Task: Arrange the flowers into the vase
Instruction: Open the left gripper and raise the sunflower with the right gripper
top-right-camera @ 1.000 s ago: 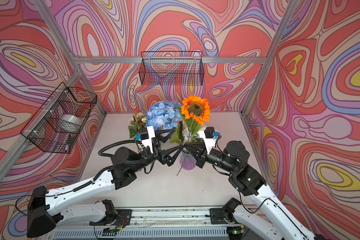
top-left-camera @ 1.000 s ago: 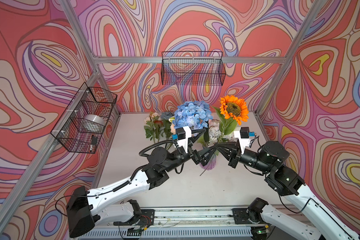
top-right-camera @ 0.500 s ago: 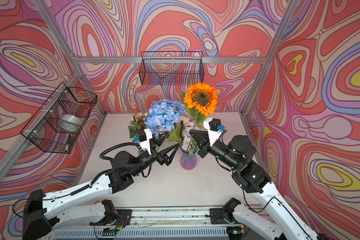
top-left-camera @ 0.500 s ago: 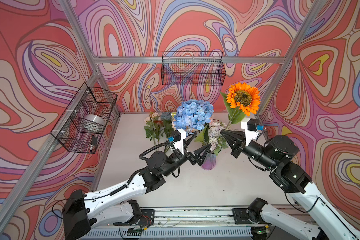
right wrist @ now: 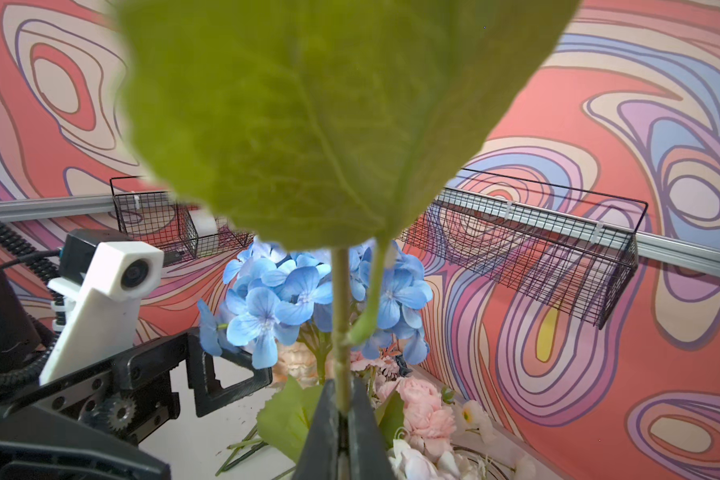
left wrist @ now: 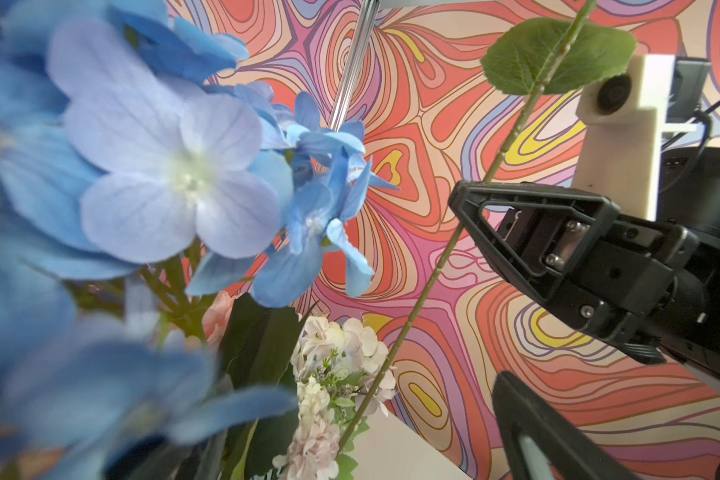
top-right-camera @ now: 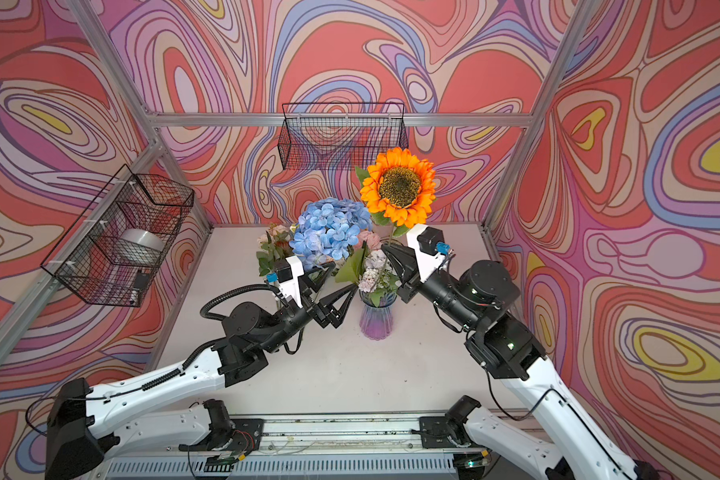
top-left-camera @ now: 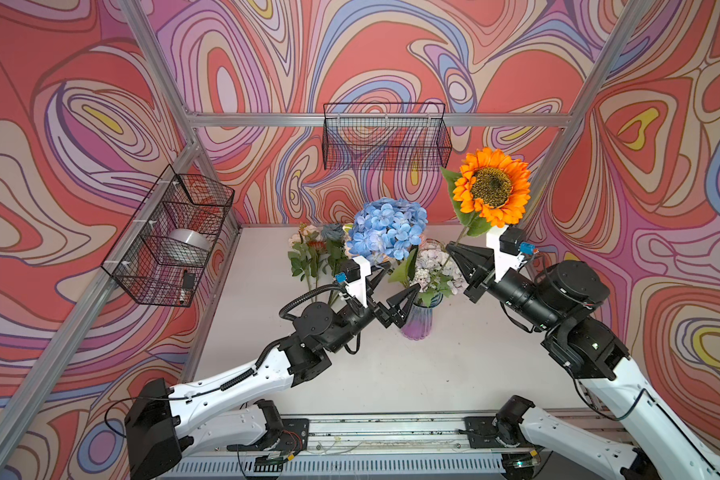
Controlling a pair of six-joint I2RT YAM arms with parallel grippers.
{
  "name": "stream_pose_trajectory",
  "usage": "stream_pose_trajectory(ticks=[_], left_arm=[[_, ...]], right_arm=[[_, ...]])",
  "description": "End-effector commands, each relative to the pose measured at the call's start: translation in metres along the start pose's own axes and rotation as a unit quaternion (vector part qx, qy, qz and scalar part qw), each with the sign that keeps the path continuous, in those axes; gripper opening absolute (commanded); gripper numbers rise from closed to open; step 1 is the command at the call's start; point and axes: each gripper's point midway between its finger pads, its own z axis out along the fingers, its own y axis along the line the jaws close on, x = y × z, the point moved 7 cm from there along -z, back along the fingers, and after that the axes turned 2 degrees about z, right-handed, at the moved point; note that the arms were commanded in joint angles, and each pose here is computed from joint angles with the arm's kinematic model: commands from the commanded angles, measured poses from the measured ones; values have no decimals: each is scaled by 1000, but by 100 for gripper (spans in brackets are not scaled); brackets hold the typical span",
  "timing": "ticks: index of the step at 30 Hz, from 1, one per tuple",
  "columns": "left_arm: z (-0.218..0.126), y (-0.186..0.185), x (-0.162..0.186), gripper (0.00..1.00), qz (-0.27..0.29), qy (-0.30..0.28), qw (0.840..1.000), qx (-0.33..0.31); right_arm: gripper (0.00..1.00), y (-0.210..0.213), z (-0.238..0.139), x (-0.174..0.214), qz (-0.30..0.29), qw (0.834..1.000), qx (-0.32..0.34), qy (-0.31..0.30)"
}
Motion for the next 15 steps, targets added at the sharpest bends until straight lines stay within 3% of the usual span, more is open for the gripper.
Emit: stream_pose_trajectory(ticks=[1,8,15], left_arm=[[-2,2,2,100,-4,-8,1000,-7],[-1,3,3,100,-3,-8,1000,-14],[2,4,7,100,-6,-6,1000,-15]], right_arm=[[0,-3,1,-14,-31,999,12,-15],[0,-3,-16,-28,-46,998,21,-30],[0,-5,-18,-11,-36,999,36,-8]])
